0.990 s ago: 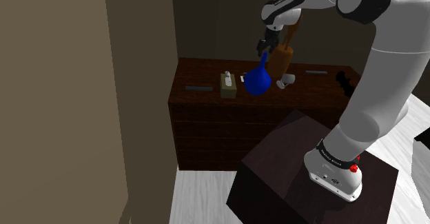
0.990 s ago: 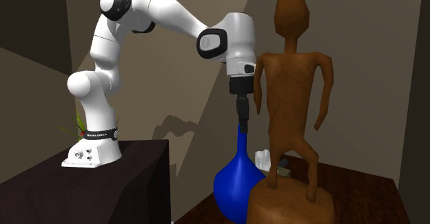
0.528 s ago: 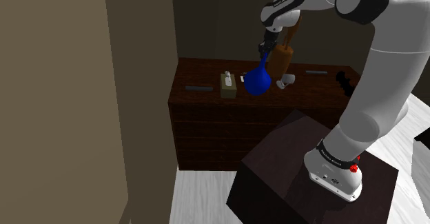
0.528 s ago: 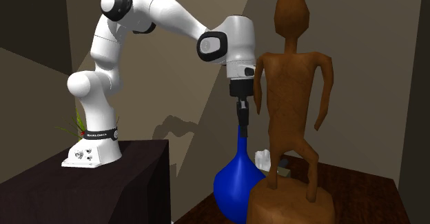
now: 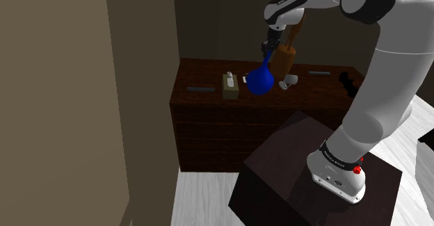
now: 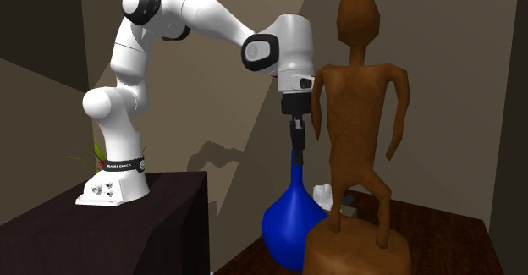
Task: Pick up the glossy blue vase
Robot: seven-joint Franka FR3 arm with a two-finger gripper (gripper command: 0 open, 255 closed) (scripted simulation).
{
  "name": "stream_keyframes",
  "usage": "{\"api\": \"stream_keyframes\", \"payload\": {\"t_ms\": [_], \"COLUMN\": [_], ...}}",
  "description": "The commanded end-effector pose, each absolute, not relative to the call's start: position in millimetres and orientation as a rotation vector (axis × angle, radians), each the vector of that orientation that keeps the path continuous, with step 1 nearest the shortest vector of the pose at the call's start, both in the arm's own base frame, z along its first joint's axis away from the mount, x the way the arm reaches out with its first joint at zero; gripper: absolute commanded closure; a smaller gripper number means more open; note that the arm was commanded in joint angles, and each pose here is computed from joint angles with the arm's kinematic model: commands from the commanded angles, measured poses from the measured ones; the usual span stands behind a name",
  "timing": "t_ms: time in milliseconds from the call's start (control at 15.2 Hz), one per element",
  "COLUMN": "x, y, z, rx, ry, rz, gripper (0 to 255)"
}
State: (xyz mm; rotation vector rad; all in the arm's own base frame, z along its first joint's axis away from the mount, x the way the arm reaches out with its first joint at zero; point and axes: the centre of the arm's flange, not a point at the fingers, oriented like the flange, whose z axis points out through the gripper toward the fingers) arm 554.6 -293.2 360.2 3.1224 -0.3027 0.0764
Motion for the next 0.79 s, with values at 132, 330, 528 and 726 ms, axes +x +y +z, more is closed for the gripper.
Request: {"api": "stream_keyframes", "payload": {"t_ms": [132, 330, 528, 726], "x": [555.6, 555.6, 555.6, 555.6], "y": [-293.3, -293.3, -293.3, -293.3], "z": [380.8, 396.6, 412.5, 428.3], "rx": [3.122, 3.122, 3.122, 3.122], "ry": [-0.303, -0.303, -0.303, -0.303], "rz": [0.079, 0.079, 0.079, 0.079], "gripper": [255, 255, 255, 255]}}
